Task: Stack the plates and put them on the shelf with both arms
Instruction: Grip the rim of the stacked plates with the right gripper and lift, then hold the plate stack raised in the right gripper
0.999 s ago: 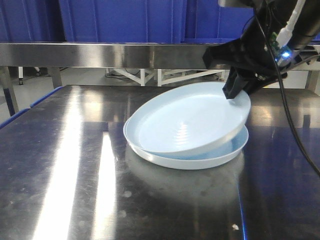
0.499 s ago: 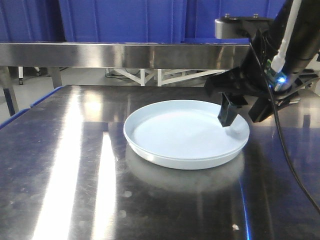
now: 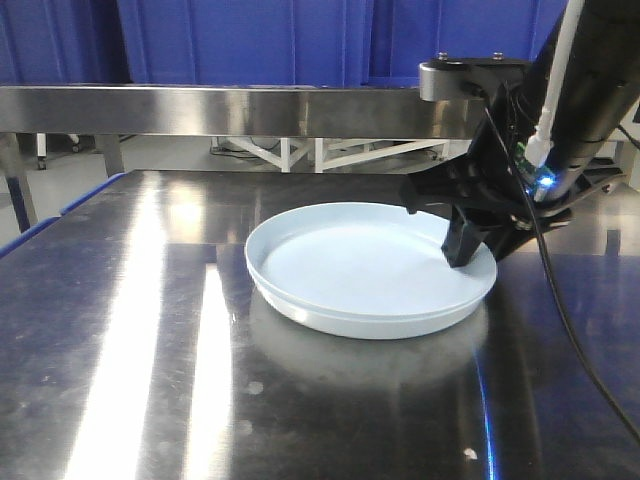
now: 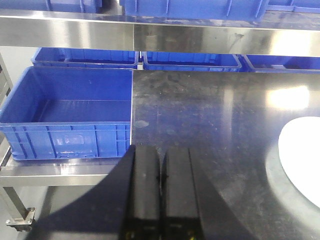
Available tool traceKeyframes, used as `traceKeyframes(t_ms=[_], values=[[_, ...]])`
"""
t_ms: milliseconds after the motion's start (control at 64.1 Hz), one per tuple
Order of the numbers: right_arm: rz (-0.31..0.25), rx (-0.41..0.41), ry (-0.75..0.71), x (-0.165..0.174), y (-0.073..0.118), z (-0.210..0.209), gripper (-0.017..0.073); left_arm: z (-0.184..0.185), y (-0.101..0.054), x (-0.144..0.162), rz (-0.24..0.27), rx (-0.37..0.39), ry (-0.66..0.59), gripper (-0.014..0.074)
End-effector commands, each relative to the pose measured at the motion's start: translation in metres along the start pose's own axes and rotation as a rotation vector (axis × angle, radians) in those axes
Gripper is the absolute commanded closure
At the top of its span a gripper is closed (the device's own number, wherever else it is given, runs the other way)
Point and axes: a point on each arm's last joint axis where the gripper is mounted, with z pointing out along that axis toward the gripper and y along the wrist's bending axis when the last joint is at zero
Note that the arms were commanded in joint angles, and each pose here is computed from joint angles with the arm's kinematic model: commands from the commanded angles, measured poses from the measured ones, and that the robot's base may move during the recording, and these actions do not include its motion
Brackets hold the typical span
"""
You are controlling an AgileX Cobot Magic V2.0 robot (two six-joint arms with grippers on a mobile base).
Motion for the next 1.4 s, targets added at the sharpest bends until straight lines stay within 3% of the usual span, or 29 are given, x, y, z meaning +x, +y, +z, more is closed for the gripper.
traceKeyframes(t_ms=[0, 172, 390, 655, 811, 936, 1233, 1389], values=[[-0.011, -0.014, -0.095, -0.015, 0.001, -0.016, 0.0528, -0.003, -0.001, -0.017, -0.013, 0.009, -0.113, 0.0509], [-0.009, -0.033, -0.191, -0.024, 0.002, -0.036, 0.0535, -0.003, -0.001, -0.017, -0.013, 0.009, -0.113, 0.0509], [-0.014, -0.052, -0.387, -0.036, -0.001, -0.1, 0.0535, -0.003, -0.001, -0.017, -0.013, 0.009, -0.113, 0.0509], [0.081, 0.025, -0.61, -0.028, -0.04, -0.192, 0.0535, -0.003, -0.001, -0.017, -0.013, 0.009, -0.113, 0.051], [0.154, 0.112, -0.704, -0.002, -0.064, -0.237, 0.0535, -0.003, -0.001, -0.017, -0.013, 0.009, -0.113, 0.051], [0.193, 0.164, -0.741, 0.03, -0.072, -0.254, 0.0535, -0.003, -0.001, -0.017, -0.013, 0.009, -0.113, 0.051], [0.241, 0.229, -0.763, 0.114, -0.072, -0.258, 0.0535, -0.003, -0.001, -0.017, -0.013, 0.009, -0.113, 0.051], [0.24, 0.235, -0.814, 0.135, -0.068, -0.261, 0.0535, -0.003, -0.001, -0.017, -0.013, 0.009, -0.113, 0.051]])
